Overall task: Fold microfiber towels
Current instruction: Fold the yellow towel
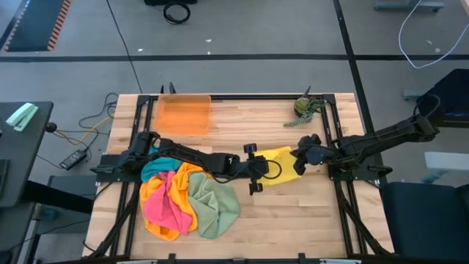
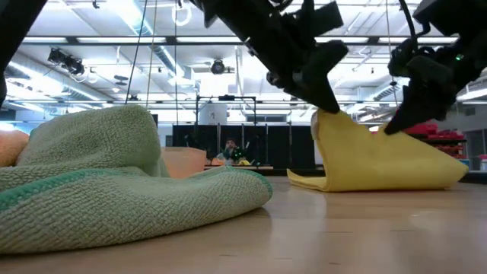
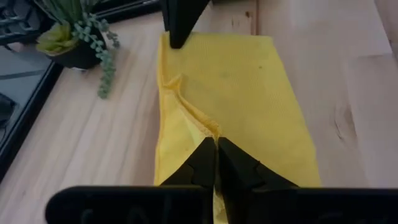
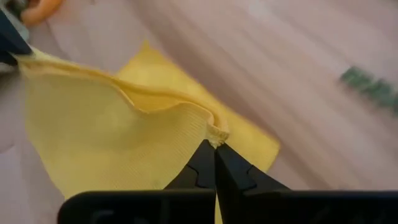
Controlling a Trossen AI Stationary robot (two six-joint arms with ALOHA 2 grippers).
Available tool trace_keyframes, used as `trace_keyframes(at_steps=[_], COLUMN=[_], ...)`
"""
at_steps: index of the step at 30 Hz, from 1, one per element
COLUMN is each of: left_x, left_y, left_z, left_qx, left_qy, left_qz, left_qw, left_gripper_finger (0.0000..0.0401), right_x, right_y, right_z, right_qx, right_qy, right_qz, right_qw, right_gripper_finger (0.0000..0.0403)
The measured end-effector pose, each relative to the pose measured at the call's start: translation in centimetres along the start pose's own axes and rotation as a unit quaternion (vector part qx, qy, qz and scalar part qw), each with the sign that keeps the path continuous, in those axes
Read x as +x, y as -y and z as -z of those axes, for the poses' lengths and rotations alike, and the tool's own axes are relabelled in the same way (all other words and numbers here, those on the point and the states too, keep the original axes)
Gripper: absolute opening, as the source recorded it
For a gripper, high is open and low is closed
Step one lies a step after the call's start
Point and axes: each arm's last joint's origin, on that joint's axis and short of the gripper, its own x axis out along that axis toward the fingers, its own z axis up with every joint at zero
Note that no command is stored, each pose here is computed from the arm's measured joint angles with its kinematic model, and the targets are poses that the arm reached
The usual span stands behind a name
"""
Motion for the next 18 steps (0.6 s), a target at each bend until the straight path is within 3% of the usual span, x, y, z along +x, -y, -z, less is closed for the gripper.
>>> trace_keyframes(at_steps=[7, 11, 18], left_x=[1.1, 1.8, 3.4], left_y=[-2.1, -3.1, -3.2], left_z=[0.8, 1.3, 2.6], left_qx=[-0.005, -0.026, -0.035], left_qy=[-0.035, -0.049, -0.071], left_qz=[-0.018, -0.023, -0.010], left_qw=[0.999, 0.998, 0.997], left_gripper_finger=[0.0016, 0.0027, 0.0012], right_x=[0.8, 2.4, 4.0], right_y=[0.8, 1.3, 1.4], right_z=[-0.8, -0.3, 0.0], right_qx=[-0.015, -0.021, -0.029], right_qy=[0.026, 0.005, -0.025], right_qz=[0.066, 0.078, 0.102], right_qw=[0.997, 0.997, 0.994], right_gripper_finger=[0.0000, 0.0000, 0.0000])
